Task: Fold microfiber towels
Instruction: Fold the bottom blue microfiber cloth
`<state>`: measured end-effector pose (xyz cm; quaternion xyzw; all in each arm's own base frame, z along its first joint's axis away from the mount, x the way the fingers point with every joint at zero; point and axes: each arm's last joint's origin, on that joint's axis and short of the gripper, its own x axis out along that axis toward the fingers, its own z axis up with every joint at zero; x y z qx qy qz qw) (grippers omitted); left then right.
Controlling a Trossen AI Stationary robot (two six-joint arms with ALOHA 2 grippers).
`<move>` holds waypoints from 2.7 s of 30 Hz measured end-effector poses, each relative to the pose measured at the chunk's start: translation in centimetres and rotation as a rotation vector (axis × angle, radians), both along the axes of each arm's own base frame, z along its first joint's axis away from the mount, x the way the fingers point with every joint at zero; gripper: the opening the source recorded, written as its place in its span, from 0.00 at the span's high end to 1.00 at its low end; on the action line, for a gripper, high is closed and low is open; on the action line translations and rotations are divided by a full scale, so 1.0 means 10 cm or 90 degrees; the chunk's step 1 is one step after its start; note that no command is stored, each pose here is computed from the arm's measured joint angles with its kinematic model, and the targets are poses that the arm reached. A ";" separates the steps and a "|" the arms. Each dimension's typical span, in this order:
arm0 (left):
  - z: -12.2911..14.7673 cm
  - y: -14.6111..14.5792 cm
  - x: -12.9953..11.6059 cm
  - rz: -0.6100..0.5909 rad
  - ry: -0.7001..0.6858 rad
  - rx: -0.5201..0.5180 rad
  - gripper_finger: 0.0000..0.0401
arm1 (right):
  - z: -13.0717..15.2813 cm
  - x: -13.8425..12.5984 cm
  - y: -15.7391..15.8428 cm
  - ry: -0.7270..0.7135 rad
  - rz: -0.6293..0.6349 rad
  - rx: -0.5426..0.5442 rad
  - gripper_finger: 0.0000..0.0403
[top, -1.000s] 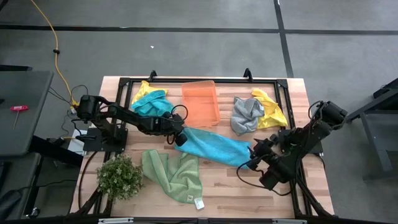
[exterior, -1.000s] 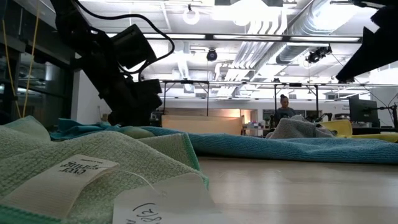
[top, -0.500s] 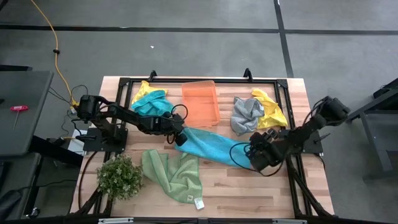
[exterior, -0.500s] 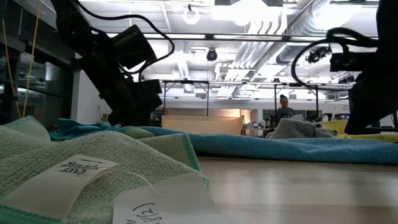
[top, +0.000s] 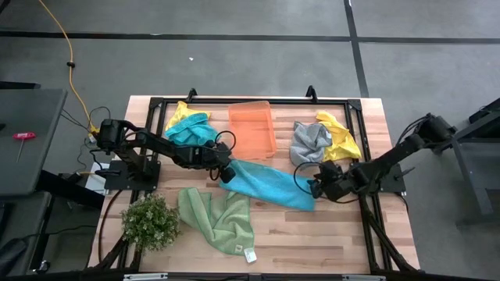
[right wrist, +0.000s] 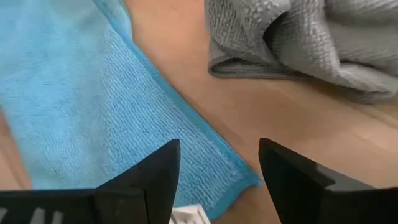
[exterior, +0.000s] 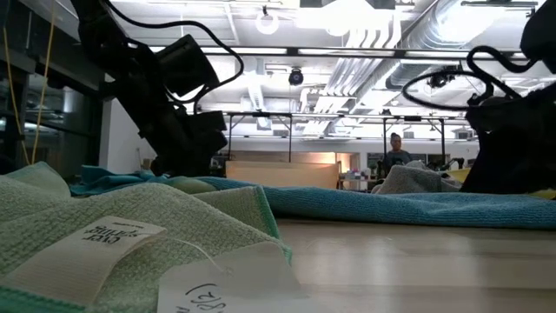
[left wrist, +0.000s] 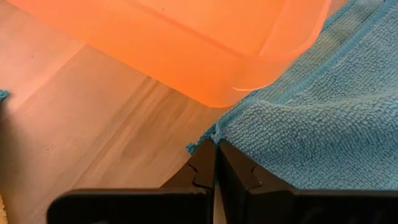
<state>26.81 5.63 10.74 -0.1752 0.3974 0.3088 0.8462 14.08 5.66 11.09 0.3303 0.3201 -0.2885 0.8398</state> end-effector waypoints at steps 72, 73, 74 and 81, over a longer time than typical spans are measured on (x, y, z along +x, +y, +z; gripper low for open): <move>0.03 0.00 0.04 0.010 -0.036 -0.007 1.00 | 0.00 0.00 0.05 0.193 0.075 -0.188 0.99; 0.03 0.00 0.04 0.010 -0.035 -0.007 1.00 | 0.03 0.02 0.06 0.185 0.081 -0.192 0.98; 0.03 0.00 0.04 0.010 -0.035 -0.006 1.00 | 0.08 0.05 0.10 0.169 0.092 -0.196 0.98; 0.03 0.01 0.03 0.011 -0.035 -0.005 1.00 | 0.29 0.17 0.32 0.104 0.200 -0.189 0.99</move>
